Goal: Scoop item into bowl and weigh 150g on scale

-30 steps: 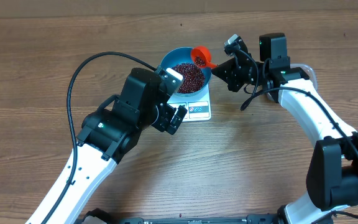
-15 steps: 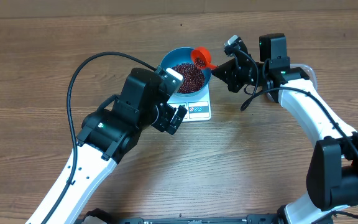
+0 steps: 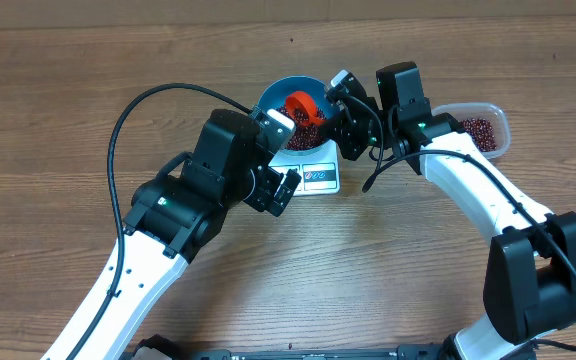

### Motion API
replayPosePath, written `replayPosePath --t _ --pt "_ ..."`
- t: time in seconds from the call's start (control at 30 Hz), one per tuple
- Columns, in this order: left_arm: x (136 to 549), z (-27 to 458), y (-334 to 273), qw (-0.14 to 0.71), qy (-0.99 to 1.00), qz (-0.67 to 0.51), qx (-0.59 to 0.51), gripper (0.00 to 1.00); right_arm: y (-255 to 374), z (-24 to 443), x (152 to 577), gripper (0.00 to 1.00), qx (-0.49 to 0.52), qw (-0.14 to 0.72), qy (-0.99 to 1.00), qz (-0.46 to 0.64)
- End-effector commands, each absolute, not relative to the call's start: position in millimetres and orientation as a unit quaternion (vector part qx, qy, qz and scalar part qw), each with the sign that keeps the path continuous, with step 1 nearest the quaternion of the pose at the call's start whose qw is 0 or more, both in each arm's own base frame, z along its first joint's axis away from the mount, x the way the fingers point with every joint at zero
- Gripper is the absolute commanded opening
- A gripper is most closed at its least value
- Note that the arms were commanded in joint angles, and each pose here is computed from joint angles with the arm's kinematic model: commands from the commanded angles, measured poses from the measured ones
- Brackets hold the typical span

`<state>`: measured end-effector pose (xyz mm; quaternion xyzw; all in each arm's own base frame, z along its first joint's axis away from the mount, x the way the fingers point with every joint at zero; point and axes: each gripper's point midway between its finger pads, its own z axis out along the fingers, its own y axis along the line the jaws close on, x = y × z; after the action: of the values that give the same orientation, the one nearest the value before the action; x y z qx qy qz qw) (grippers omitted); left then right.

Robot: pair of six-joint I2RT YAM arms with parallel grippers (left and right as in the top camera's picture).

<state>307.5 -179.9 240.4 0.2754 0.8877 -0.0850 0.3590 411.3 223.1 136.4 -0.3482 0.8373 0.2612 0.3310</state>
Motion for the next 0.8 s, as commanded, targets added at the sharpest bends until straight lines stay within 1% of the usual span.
replayPosePath --t 0.0,0.27,0.43,0.57,0.77 --pt "307.6 237.6 -180.0 0.354 0.891 -0.090 0.268 1.00 217.3 131.0 413.2 0.04 -0.327 0.319 0.854 0.248" --pt "307.6 237.6 -180.0 0.354 0.891 -0.090 0.268 1.00 208.0 119.5 407.3 0.04 -0.292 0.287 0.881 0.237" --pt "307.6 237.6 -180.0 0.354 0.891 -0.090 0.268 1.00 209.6 123.0 413.0 0.04 -0.292 0.301 0.877 0.236" --pt "307.6 237.6 -180.0 0.354 0.891 -0.090 0.268 1.00 204.8 117.1 426.2 0.04 -0.255 0.309 0.890 0.217" --pt "307.6 237.6 -180.0 0.354 0.891 -0.090 0.268 1.00 203.5 113.6 420.9 0.04 -0.207 0.282 0.908 0.231"
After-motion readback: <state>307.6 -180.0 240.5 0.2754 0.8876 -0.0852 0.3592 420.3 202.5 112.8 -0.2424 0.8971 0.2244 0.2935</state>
